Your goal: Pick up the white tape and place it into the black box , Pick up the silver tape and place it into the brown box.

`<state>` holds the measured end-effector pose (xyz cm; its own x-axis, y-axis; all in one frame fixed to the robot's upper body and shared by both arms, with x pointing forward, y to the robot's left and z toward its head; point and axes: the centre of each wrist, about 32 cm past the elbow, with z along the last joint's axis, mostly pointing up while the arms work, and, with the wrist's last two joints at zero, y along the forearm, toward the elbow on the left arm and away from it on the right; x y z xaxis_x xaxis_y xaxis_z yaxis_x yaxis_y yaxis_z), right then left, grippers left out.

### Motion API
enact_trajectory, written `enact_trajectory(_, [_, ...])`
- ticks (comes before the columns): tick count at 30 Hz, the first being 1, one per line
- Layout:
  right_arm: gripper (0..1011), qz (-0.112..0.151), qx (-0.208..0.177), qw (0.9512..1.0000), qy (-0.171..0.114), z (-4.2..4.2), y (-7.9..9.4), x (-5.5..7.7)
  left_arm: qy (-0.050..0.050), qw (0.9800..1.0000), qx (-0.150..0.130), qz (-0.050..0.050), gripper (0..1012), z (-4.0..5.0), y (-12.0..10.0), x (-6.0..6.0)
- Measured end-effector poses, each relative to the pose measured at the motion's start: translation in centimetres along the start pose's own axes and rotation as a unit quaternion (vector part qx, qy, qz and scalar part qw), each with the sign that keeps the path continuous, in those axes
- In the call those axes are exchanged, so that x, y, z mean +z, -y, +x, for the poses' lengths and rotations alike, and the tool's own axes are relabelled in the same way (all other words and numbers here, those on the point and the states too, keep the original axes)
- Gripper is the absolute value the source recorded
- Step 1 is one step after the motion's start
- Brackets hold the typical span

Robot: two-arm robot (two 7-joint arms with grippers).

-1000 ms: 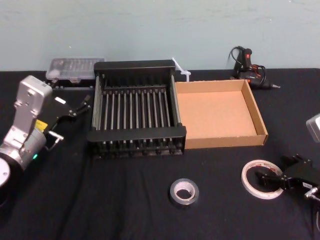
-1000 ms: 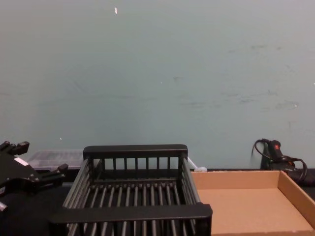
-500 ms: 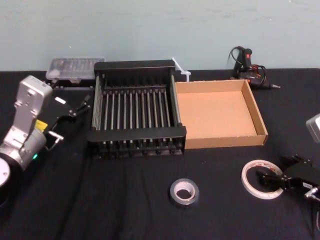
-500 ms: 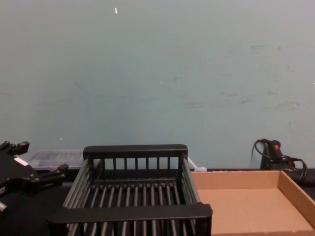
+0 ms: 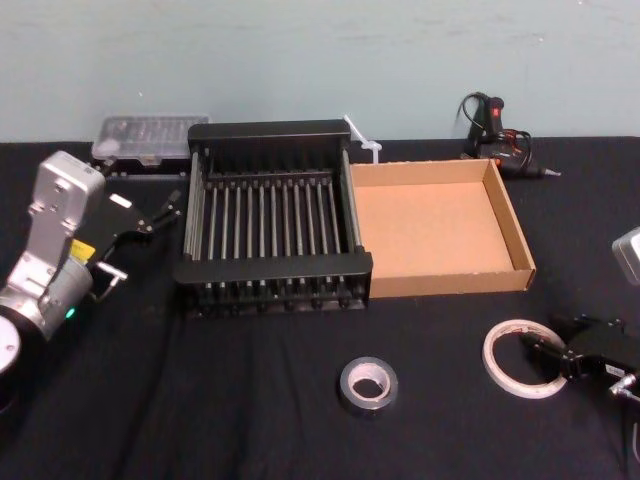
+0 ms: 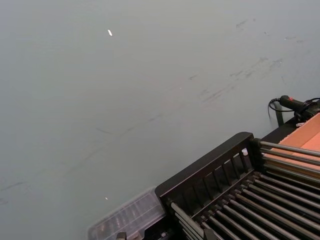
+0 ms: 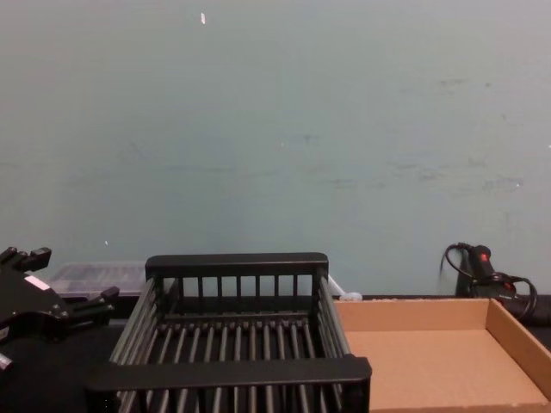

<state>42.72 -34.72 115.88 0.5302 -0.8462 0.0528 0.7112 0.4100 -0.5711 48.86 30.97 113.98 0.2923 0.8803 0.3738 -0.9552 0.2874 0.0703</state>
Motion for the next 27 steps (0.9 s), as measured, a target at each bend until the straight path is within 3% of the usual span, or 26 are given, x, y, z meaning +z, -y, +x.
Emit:
enact_trajectory(13, [113, 0.000, 0.000, 1.0000, 0.000, 0.00, 0.00, 0.00, 0.000, 1.0000, 0.000, 0.000, 1001, 0.00, 0.00, 0.00])
enact_trajectory(27, [95, 0.000, 0.000, 1.0000, 0.000, 0.00, 0.00, 0.00, 0.000, 1.0000, 0.000, 0.000, 1001, 0.00, 0.00, 0.00])
